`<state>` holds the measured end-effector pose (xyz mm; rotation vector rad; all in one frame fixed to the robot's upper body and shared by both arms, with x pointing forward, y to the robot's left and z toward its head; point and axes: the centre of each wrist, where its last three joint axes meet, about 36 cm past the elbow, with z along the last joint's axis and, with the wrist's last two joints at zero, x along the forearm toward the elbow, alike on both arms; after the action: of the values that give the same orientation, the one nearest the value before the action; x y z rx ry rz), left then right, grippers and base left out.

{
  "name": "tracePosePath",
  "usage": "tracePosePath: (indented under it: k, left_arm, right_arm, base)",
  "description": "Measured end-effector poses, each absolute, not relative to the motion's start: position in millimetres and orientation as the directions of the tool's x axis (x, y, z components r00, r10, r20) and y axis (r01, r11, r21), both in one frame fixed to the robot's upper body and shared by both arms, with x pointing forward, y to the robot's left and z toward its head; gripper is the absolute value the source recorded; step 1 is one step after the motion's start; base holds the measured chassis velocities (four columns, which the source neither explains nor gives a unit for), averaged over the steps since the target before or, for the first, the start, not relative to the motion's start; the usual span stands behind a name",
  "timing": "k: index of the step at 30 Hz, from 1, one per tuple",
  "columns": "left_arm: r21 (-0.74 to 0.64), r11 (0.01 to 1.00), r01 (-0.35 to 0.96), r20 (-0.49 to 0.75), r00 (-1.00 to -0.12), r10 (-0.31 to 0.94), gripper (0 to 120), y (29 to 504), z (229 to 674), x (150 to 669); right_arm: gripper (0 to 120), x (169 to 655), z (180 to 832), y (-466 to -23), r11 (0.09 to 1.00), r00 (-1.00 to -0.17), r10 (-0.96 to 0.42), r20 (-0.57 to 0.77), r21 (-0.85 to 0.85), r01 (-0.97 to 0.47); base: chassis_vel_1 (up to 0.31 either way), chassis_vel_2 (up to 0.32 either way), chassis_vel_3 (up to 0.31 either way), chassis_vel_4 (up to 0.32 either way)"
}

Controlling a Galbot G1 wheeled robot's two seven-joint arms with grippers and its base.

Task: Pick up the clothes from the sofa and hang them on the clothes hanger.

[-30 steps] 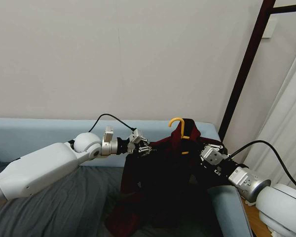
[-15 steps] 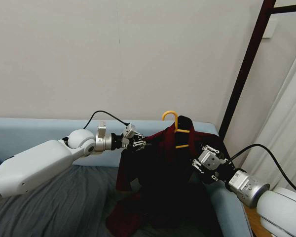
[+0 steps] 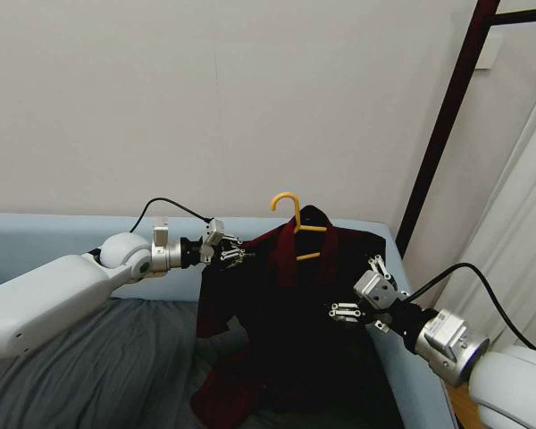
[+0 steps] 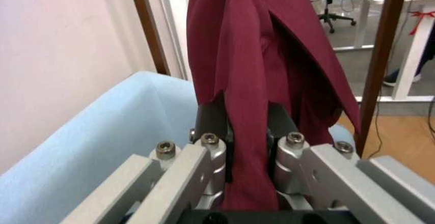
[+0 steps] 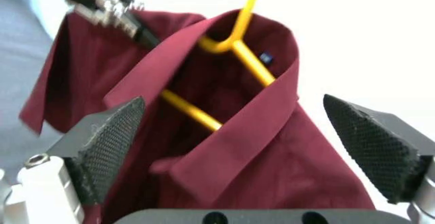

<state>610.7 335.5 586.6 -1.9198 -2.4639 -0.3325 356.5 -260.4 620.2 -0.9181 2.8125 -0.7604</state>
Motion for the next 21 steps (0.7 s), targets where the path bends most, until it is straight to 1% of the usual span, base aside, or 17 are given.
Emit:
tracePosePath:
  k: [4,8,9,12,13,17,18,21]
  left_arm:
    - [0.177,0.209,0.962,0.136,-0.234,0.963,6,341.3,591.2,610.8]
    - [0.202,0.177,0.963,0.157,-0.210,0.965,6,349.6,594.3,610.1]
    - [0.202,0.177,0.963,0.157,-0.210,0.965,6,349.6,594.3,610.1]
    - [0.223,0.132,0.966,0.185,-0.175,0.967,6,357.8,595.4,608.6]
    - [0.223,0.132,0.966,0.185,-0.175,0.967,6,357.8,595.4,608.6]
    - [0.229,0.102,0.968,0.194,-0.148,0.970,6,356.3,594.5,610.2]
    - [0.229,0.102,0.968,0.194,-0.148,0.970,6,356.3,594.5,610.2]
    - [0.231,0.086,0.969,0.192,-0.132,0.972,6,350.3,593.0,610.9]
  right_arm:
    - [100,368.0,624.7,-272.3,0.719,-0.815,-0.575,0.068,-0.434,-0.543]
    - [100,386.1,628.6,-295.7,0.713,-0.811,-0.569,0.138,-0.408,-0.570]
    - [100,386.1,628.6,-295.7,0.713,-0.811,-0.569,0.138,-0.408,-0.570]
    - [100,400.0,631.9,-316.1,0.707,-0.800,-0.565,0.204,-0.380,-0.596]
    - [100,400.0,631.9,-316.1,0.707,-0.800,-0.565,0.204,-0.380,-0.596]
    - [100,410.8,635.4,-339.3,0.679,-0.777,-0.562,0.284,-0.378,-0.630]
    - [100,410.8,635.4,-339.3,0.679,-0.777,-0.562,0.284,-0.378,-0.630]
    - [100,414.8,637.0,-353.3,0.642,-0.735,-0.577,0.357,-0.359,-0.678]
  base:
    - [0.000,0.000,0.000,0.000]
    - [0.000,0.000,0.000,0.000]
    - [0.000,0.000,0.000,0.000]
    - [0.000,0.000,0.000,0.000]
    - [0.000,0.000,0.000,0.000]
    - [0.000,0.000,0.000,0.000]
    - [0.000,0.000,0.000,0.000]
    - [0.000,0.000,0.000,0.000]
